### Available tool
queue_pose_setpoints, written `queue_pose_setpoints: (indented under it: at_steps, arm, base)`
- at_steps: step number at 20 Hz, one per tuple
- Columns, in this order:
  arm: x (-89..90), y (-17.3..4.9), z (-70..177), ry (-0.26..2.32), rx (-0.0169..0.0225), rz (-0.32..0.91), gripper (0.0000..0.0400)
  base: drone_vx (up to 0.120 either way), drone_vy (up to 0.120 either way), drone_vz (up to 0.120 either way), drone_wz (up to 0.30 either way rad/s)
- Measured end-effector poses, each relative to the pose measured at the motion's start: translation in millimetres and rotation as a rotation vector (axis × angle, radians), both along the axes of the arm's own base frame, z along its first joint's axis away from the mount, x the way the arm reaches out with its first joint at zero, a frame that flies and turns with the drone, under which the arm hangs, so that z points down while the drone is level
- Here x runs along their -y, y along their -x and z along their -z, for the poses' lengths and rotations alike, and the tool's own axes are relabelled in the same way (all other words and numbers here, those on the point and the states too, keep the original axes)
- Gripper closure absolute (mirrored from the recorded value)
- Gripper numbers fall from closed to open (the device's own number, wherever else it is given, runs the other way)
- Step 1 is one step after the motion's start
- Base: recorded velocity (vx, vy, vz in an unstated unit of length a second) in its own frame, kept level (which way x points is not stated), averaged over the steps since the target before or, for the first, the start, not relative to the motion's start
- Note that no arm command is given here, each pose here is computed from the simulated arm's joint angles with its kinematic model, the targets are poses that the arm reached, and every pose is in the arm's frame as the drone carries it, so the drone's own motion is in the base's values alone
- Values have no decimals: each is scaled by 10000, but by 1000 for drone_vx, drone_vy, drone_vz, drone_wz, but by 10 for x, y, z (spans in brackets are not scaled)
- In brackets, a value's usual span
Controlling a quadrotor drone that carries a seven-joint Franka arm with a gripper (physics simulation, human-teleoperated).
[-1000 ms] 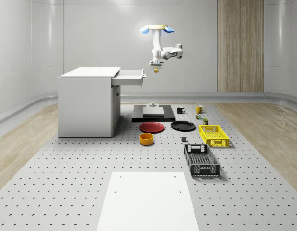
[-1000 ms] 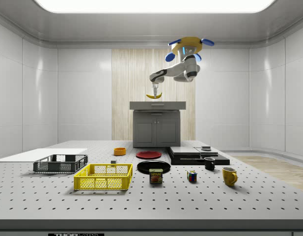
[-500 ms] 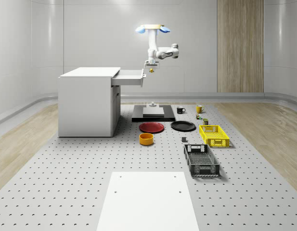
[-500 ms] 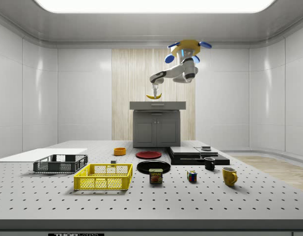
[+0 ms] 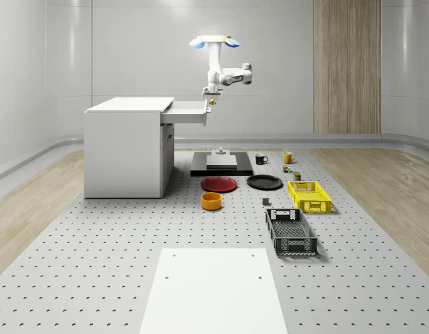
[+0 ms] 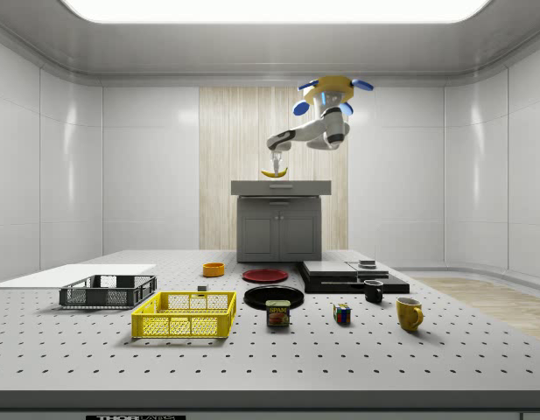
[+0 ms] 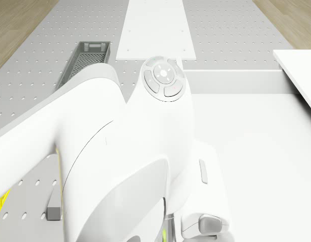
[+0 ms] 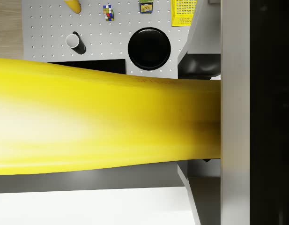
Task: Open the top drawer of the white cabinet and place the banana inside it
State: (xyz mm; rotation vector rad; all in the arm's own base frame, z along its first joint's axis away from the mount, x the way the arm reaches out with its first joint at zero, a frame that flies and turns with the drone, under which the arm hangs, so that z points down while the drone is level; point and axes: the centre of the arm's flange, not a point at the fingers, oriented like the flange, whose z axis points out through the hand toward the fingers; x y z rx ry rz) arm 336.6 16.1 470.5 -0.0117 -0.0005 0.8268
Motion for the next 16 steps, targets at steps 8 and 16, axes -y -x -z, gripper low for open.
queue_pose_setpoints:
  at_steps: [8, 16]
  arm:
    - [0, 0, 0, 0, 0, 0, 200]
    - [0, 0, 0, 0, 0, 0, 200]
  base:
    - [0, -120, 0, 0]
    - [0, -120, 0, 0]
